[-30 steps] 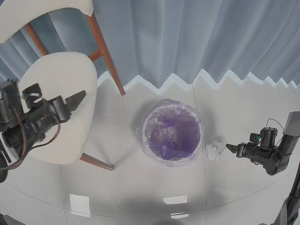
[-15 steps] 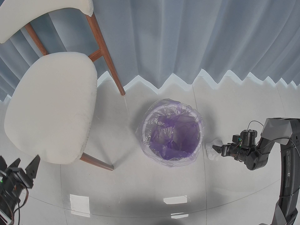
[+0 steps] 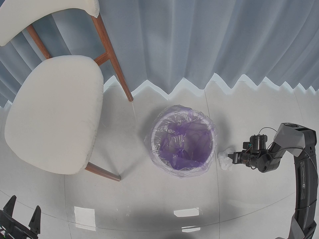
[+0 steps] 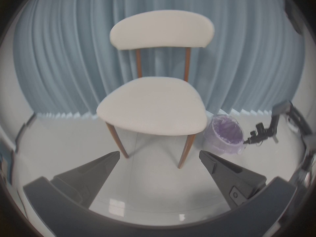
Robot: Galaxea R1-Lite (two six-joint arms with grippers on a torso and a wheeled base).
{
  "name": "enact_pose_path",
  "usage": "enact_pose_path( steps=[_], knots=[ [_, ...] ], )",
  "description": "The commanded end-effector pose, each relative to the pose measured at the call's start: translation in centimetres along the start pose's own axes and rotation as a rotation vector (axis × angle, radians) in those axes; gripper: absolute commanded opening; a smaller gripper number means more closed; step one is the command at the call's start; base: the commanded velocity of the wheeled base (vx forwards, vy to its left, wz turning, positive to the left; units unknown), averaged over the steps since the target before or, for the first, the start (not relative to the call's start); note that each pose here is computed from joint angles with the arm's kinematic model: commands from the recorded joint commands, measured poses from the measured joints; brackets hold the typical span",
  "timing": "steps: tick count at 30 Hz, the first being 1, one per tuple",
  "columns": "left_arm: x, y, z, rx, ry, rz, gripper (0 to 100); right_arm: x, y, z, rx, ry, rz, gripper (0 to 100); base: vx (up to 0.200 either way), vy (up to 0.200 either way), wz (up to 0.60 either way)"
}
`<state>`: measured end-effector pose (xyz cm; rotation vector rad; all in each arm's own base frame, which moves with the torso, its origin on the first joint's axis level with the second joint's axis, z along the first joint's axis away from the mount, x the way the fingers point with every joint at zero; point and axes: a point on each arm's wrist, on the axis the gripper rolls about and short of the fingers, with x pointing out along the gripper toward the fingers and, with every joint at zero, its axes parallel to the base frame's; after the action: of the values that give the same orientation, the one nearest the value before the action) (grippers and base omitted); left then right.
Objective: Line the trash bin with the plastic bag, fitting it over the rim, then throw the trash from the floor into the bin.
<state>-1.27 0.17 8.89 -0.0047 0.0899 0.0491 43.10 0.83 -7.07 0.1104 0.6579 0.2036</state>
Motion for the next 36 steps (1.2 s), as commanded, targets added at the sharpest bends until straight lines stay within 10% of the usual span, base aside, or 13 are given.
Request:
enact_pose_path(
  steps=[1, 8, 14, 23, 36],
  knots=[
    [-1.1, -0.1, -1.0, 0.103, -0.094, -0.043, 100, 0.5, -0.2, 0.7, 0.013, 0.019, -0.006, 0, 0.000, 0.000, 0.00],
    [-1.1, 0.2, -1.0, 0.063, -0.090, 0.087, 100, -0.5, -0.7, 0.8, 0.031, -0.018, -0.037, 0, 0.000, 0.000, 0.00],
    [-1.2, -0.1, -1.0, 0.075, -0.088, -0.064, 100, -14.6, 2.2, 7.6, -0.011, -0.350, -0.030, 0, 0.000, 0.000, 0.00],
    [-1.1, -0.1, -1.0, 0.042, -0.091, -0.034, 100, -32.3, 11.2, 12.8, -0.131, -0.684, 0.183, 0, 0.000, 0.000, 0.00],
    [-1.1, -0.1, -1.0, 0.043, -0.089, -0.041, 100, -32.9, 17.1, 10.4, -0.202, -0.546, 0.414, 0, 0.000, 0.000, 0.00]
  ],
)
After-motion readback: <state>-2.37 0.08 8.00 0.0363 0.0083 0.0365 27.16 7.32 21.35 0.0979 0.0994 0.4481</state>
